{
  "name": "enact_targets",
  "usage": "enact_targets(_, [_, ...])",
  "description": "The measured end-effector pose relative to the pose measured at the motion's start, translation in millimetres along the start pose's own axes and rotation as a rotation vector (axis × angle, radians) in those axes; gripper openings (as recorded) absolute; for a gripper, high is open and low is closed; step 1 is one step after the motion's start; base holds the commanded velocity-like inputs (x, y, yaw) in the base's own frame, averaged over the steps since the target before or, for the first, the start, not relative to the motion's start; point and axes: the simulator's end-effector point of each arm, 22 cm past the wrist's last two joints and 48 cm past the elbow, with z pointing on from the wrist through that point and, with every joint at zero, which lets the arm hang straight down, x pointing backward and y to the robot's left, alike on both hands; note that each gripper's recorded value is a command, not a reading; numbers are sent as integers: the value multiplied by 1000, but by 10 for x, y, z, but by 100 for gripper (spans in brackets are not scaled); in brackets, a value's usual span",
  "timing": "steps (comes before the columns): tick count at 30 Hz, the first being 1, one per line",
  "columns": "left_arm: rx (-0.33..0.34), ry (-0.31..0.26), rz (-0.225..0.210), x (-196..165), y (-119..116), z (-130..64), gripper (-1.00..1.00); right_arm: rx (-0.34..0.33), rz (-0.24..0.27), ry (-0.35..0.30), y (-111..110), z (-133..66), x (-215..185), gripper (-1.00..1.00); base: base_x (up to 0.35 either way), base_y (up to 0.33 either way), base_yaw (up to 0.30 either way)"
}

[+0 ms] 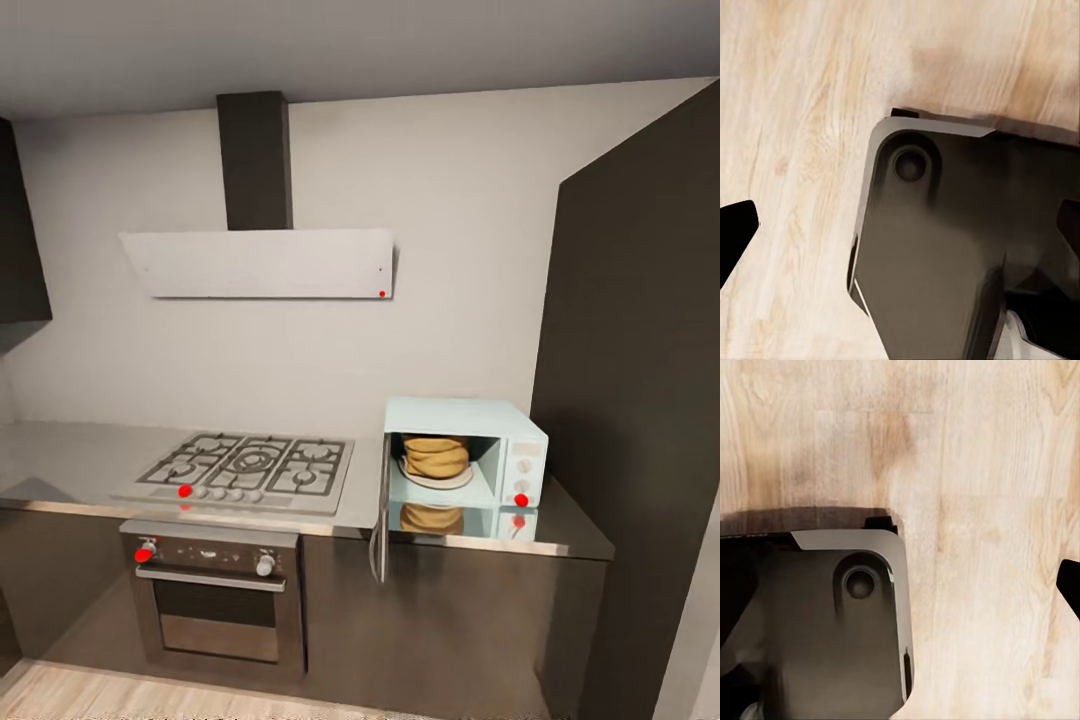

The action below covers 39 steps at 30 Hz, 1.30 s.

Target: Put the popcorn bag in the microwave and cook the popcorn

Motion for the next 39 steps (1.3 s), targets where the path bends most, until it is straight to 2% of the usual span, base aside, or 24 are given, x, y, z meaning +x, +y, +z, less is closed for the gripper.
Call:
enact_targets(2, [-7,-20,0,-101,53,0,100,1,0,3,-1,2,13,100,0,0,-14])
enact_targets(5, [-15,-134,0,-672,109,-37,100,1,0,8,-2,6,29,100,0,0,-68])
enact_targets(10, [-18,-234,2,-1162,121,-124,100,1,0,16,-3,12,61,100,0,0,-103])
enact_targets(11, [-18,-291,2,-1435,120,-194,100,1,0,18,-4,13,68,100,0,0,-110])
enact_targets(14, [-20,-408,2,-1973,124,-388,100,1,0,23,-5,16,86,100,0,0,-66])
enact_targets(15, [-19,-486,2,-2352,114,-568,100,2,0,24,-6,17,90,100,0,0,-15])
enact_targets(18, [-18,-528,3,-2702,107,-782,100,2,0,27,-6,18,103,100,0,0,-6])
enact_targets(19, [-16,-554,4,-2943,97,-960,100,2,0,28,-7,19,104,100,0,0,-2])
enact_targets(22, [-15,-612,5,-3256,87,-1232,100,2,-1,31,-8,21,115,100,0,0,-1])
enact_targets(23, [-14,-695,7,-3593,77,-1573,100,2,-2,33,-4,23,120,100,0,0,0])
enact_targets(24, [-16,-752,8,-3781,81,-1799,100,2,-2,33,-2,22,123,100,0,0,0])
enact_targets(27, [-19,-851,11,-4116,90,-2291,100,2,-2,33,0,23,125,100,0,0,0])
enact_targets(30, [-19,-881,12,-4354,86,-2642,100,2,-2,34,3,24,128,100,0,0,0])
enact_targets(33, [-11,-895,6,-4565,46,-2803,100,-1,-4,35,24,26,131,100,0,0,0])
enact_targets(35, [7,-957,-6,-4932,-41,-3115,100,-3,-5,35,41,28,131,100,0,0,0])
enact_targets(39, [19,-1013,-16,-5243,-98,-3370,100,-2,-5,35,42,28,133,100,0,0,0])
